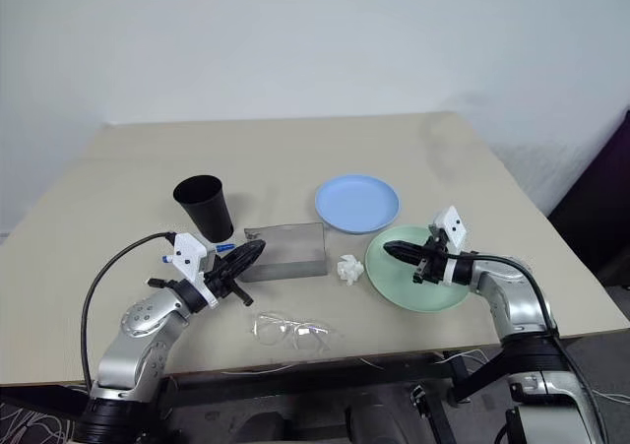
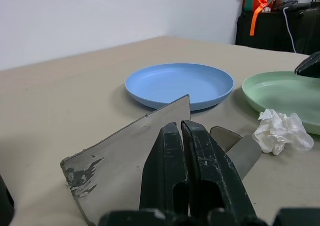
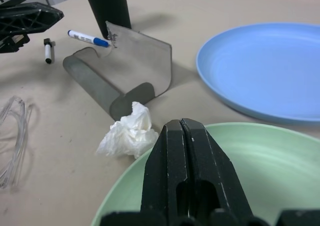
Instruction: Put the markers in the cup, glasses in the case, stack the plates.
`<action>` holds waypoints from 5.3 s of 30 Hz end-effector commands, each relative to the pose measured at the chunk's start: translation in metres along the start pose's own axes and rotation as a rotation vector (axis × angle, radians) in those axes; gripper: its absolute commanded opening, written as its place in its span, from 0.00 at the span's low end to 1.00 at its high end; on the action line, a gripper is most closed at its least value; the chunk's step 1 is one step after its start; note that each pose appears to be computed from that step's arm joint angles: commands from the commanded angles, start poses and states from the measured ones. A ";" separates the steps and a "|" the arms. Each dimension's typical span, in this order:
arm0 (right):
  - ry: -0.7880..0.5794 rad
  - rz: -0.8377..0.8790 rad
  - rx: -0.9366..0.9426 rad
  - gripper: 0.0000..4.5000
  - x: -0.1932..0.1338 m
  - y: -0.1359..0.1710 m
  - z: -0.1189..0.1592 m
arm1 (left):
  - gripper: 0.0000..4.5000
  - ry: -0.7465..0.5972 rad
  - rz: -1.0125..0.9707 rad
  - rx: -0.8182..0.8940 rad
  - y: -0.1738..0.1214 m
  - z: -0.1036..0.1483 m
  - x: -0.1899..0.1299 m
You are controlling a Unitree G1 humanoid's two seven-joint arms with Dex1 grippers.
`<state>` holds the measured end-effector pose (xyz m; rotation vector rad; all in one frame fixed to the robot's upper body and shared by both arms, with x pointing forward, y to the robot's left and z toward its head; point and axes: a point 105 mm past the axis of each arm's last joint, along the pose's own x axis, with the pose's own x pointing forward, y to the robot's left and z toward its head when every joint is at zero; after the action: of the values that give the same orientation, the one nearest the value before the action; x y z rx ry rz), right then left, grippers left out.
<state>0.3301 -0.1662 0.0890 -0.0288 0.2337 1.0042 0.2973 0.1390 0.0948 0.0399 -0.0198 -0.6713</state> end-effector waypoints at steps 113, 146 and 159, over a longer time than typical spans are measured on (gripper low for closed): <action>-0.186 -0.375 0.369 0.00 -0.052 -0.084 0.052 | 0.00 0.037 -0.425 -0.002 -0.056 0.016 0.025; -0.178 -0.596 0.231 0.61 0.041 -0.117 0.087 | 0.00 0.038 -0.376 0.016 -0.051 0.015 0.022; -0.020 0.049 -0.038 0.61 0.027 -0.016 0.058 | 0.00 0.047 -0.352 0.045 -0.031 0.016 0.024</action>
<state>0.3740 -0.1583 0.1083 -0.0108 0.2826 0.9627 0.2921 0.0958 0.0969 0.0802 0.0728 -1.0282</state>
